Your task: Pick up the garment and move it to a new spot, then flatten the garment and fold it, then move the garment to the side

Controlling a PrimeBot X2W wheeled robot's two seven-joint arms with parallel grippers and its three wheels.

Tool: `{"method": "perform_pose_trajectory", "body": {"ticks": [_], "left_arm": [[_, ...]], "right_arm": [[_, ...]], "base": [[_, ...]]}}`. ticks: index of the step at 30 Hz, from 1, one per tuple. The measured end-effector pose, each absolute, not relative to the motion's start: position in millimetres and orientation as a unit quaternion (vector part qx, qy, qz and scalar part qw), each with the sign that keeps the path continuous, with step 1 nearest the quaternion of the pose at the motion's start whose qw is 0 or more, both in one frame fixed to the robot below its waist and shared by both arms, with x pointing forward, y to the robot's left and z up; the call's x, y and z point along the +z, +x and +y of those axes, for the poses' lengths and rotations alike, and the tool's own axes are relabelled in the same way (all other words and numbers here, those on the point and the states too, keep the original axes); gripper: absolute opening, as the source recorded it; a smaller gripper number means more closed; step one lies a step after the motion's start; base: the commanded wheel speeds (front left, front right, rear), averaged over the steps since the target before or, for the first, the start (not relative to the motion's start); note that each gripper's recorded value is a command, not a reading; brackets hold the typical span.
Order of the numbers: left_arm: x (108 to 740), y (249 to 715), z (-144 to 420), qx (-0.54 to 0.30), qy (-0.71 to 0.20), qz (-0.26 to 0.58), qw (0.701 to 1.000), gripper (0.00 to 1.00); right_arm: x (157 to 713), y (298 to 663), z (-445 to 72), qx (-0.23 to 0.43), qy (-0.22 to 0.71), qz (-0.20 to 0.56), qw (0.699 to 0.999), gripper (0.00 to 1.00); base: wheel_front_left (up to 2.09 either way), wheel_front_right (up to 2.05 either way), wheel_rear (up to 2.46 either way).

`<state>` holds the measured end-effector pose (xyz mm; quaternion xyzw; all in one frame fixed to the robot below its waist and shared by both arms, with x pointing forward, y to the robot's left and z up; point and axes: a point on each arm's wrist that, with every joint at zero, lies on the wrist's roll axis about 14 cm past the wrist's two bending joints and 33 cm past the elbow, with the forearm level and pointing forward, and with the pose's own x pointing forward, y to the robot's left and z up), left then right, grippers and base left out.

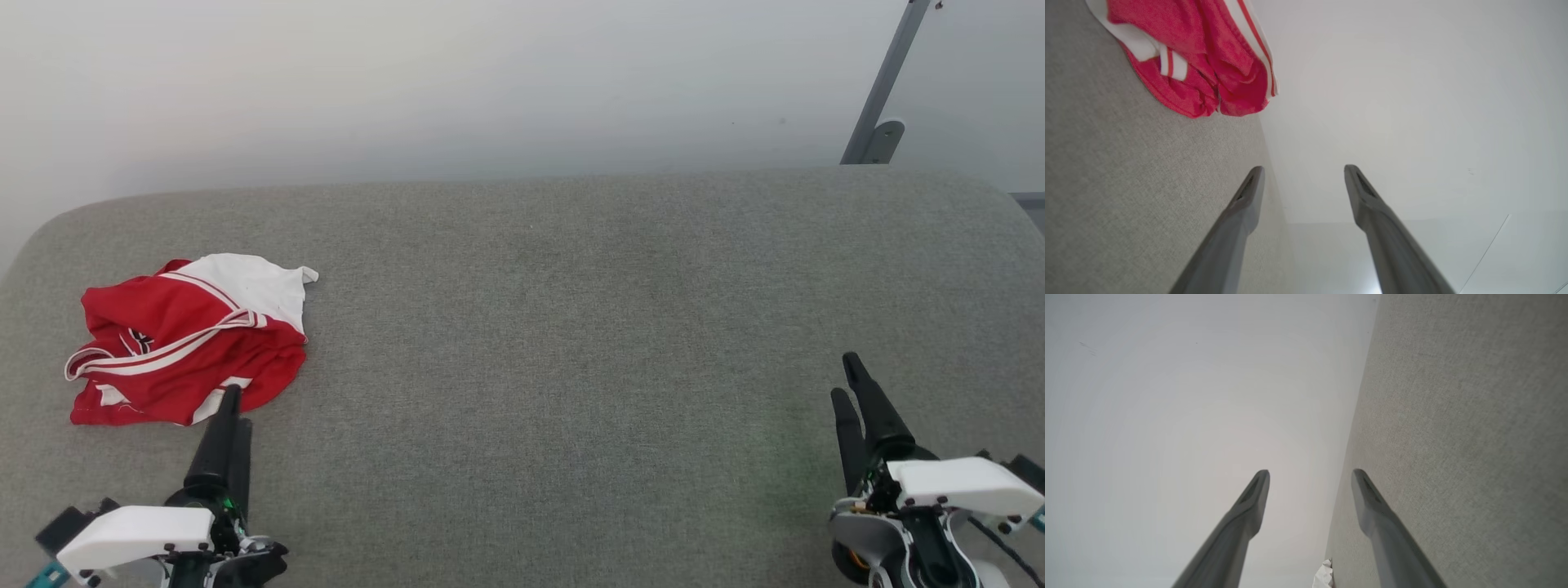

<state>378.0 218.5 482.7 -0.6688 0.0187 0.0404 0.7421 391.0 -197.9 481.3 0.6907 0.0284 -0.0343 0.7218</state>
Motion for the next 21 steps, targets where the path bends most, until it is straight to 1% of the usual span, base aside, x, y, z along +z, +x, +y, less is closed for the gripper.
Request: {"method": "perform_pose_trajectory", "body": {"ticks": [1, 3, 12, 21], "left_arm": [[483, 378, 218, 0.04, -0.669, 0.019, 0.742, 1.0], [484, 378, 222, 0.041, -0.656, 0.016, 0.754, 1.0], [487, 379, 234, 0.047, -0.567, 0.015, 0.822, 1.0], [498, 380, 243, 0.048, -0.483, -0.002, 0.875, 1.0]], "right_arm": [[481, 391, -198, -0.034, 0.691, 0.028, 0.722, 1.0], [484, 395, -198, -0.033, 0.68, 0.027, 0.732, 1.0], [493, 407, -195, -0.018, 0.605, 0.03, 0.795, 1.0], [505, 416, -198, -0.003, 0.514, 0.02, 0.858, 1.0]], "base": [[0.0, 0.0, 0.0], [0.0, 0.0, 0.0], [0.0, 0.0, 0.0], [0.0, 0.0, 0.0]]}}
